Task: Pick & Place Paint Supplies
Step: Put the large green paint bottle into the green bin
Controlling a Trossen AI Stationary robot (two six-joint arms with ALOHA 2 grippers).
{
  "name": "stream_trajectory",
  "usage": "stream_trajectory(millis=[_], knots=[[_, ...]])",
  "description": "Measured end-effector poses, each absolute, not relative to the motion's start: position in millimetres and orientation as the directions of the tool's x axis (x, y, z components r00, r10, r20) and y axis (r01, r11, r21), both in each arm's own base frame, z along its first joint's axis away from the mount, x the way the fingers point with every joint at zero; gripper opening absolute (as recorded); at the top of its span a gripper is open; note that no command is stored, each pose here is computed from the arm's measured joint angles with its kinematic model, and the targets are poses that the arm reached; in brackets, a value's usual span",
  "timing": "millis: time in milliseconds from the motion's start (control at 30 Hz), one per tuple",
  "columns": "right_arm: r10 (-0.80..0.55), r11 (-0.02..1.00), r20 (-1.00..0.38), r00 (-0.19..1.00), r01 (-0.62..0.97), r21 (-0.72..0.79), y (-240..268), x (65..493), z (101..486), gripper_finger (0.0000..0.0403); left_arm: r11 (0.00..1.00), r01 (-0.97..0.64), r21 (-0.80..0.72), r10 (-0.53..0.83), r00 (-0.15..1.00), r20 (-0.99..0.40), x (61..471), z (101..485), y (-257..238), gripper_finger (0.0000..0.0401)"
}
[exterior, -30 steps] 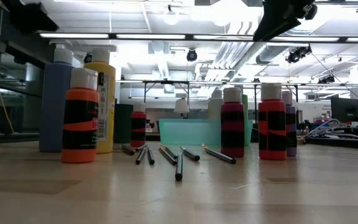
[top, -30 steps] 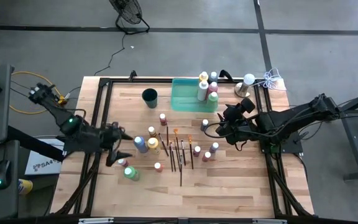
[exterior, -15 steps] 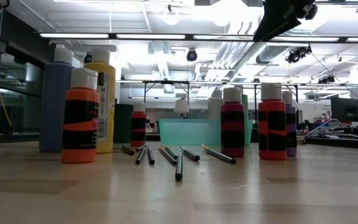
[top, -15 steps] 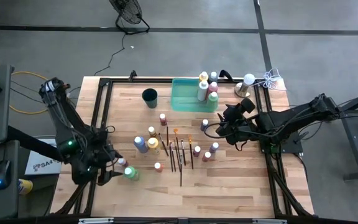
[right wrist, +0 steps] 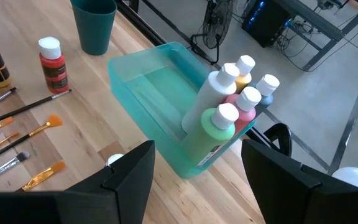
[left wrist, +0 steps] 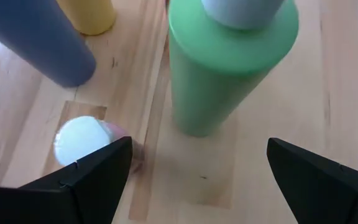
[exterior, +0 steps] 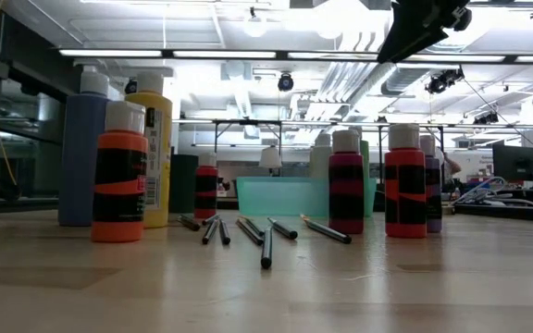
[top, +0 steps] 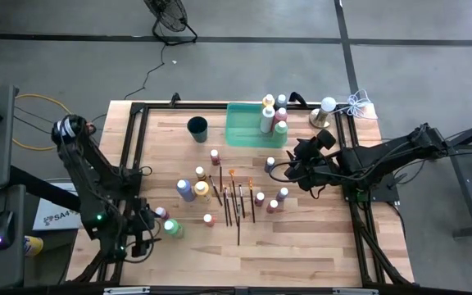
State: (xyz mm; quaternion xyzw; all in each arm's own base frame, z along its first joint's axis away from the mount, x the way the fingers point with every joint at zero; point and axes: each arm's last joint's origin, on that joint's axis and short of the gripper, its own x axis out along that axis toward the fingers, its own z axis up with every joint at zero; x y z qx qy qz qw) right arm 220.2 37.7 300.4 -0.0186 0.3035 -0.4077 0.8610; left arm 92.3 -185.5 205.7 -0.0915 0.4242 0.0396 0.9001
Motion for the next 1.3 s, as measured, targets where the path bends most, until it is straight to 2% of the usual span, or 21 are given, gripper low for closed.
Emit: stream_trajectory(millis=[367, 800, 1067, 1300], knots=[[-0.713, 0.664, -0.508, 0.483, 0.698, -0.268, 37.7, 220.2, 300.4, 0.0235, 0.960, -0.143, -0.241, -0.082, 0.679, -0.730, 101.3, 197.3, -207.2, 0.0365], [-0.701, 0.682, -0.504, 0.505, 0.681, -0.267, 44.3, 219.1, 300.6, 0.0235, 0.961, -0.247, -0.126, 0.081, 0.684, -0.725, 107.1, 162.5, -216.5, 0.0365], [-0.696, 0.689, -0.501, 0.515, 0.675, -0.264, 46.8, 218.9, 300.8, 0.0235, 0.955, -0.281, -0.100, 0.128, 0.688, -0.714, 109.0, 151.2, -218.8, 0.0365], [-0.698, 0.687, -0.499, 0.514, 0.677, -0.265, 46.6, 219.0, 300.9, 0.0235, 0.952, -0.305, -0.029, 0.198, 0.683, -0.703, 128.6, 143.1, -212.8, 0.0365]])
